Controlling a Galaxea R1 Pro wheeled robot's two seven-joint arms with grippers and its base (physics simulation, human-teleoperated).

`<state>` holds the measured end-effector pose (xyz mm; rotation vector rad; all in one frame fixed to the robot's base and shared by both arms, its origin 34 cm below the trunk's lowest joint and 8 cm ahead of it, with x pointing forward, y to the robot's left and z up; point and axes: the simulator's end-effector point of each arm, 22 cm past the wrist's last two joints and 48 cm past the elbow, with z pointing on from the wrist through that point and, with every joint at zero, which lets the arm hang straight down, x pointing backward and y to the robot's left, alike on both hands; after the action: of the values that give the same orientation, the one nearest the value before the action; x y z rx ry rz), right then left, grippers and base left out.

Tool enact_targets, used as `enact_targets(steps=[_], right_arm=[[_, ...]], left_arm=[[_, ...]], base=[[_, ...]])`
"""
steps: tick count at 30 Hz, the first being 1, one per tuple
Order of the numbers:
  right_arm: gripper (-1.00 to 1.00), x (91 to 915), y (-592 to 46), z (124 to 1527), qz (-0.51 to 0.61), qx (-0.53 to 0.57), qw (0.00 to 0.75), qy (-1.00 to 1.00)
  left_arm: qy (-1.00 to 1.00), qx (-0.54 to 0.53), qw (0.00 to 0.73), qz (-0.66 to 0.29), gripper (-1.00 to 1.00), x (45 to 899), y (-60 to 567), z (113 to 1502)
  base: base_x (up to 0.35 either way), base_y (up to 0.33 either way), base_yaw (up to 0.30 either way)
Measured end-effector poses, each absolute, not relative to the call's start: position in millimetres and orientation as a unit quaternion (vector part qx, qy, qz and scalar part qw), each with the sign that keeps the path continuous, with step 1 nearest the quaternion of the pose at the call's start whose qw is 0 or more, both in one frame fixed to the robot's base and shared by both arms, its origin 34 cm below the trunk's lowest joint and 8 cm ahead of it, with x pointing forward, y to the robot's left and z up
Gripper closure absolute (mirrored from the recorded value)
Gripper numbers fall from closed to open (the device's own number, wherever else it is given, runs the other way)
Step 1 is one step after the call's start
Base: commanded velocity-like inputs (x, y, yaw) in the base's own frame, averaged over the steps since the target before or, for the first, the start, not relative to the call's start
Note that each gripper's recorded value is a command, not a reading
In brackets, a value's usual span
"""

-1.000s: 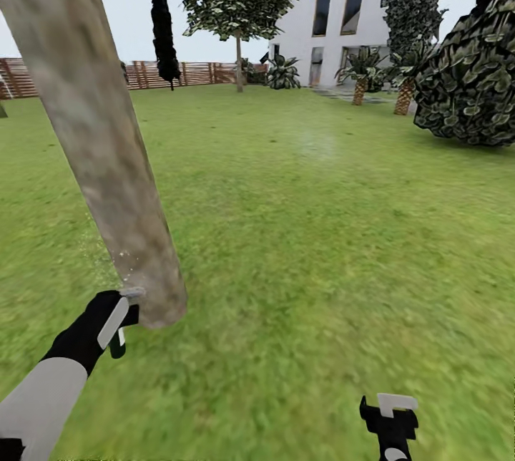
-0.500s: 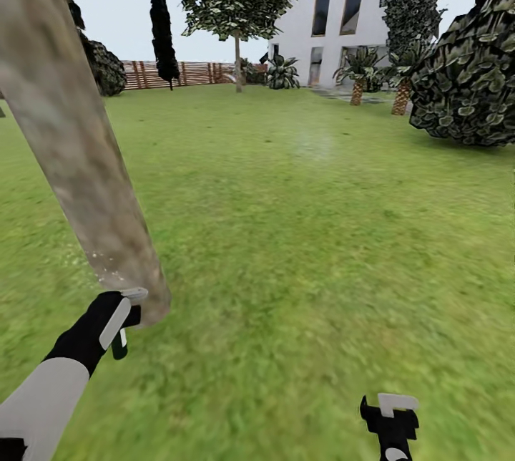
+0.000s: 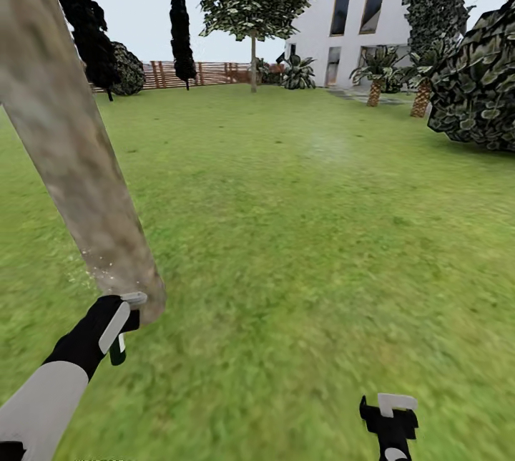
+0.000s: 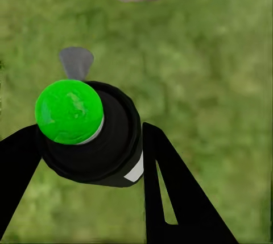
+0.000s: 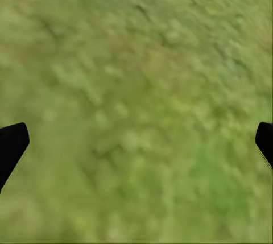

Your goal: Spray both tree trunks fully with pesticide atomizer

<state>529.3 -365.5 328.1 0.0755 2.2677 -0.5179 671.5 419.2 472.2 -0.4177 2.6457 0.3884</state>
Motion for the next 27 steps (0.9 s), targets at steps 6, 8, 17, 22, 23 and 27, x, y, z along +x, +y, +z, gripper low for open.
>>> enact_targets(steps=[6,8,17,22,23,27], right_arm=[[-1.00,529,-366,328,-0.205,0.030,0.396,0.895],[-1.00,529,-366,328,-0.204,0.030,0.396,0.895],[-1.00,529,-366,328,-0.204,0.030,0.396,0.895],[-1.00,529,-367,328,-0.206,0.030,0.395,0.895],[-1.00,529,-368,328,-0.206,0.030,0.396,0.895],[-1.00,529,-368,328,-0.206,0.030,0.396,0.895]], left_arm=[[0.954,-0.151,0.220,0.139,1.00,674,419,475],[0.954,-0.151,0.220,0.139,1.00,674,419,475],[0.952,-0.148,0.232,0.136,1.00,682,417,486],[0.953,-0.146,0.230,0.132,1.00,688,415,496],[0.955,-0.142,0.224,0.129,1.00,695,413,508],[0.956,-0.137,0.229,0.126,1.00,723,414,550]], base=[[0.155,-0.254,0.030],[0.148,-0.253,0.000],[0.004,-0.220,0.207],[-0.007,-0.010,0.277],[0.000,-0.001,0.278],[0.000,0.000,0.275]])
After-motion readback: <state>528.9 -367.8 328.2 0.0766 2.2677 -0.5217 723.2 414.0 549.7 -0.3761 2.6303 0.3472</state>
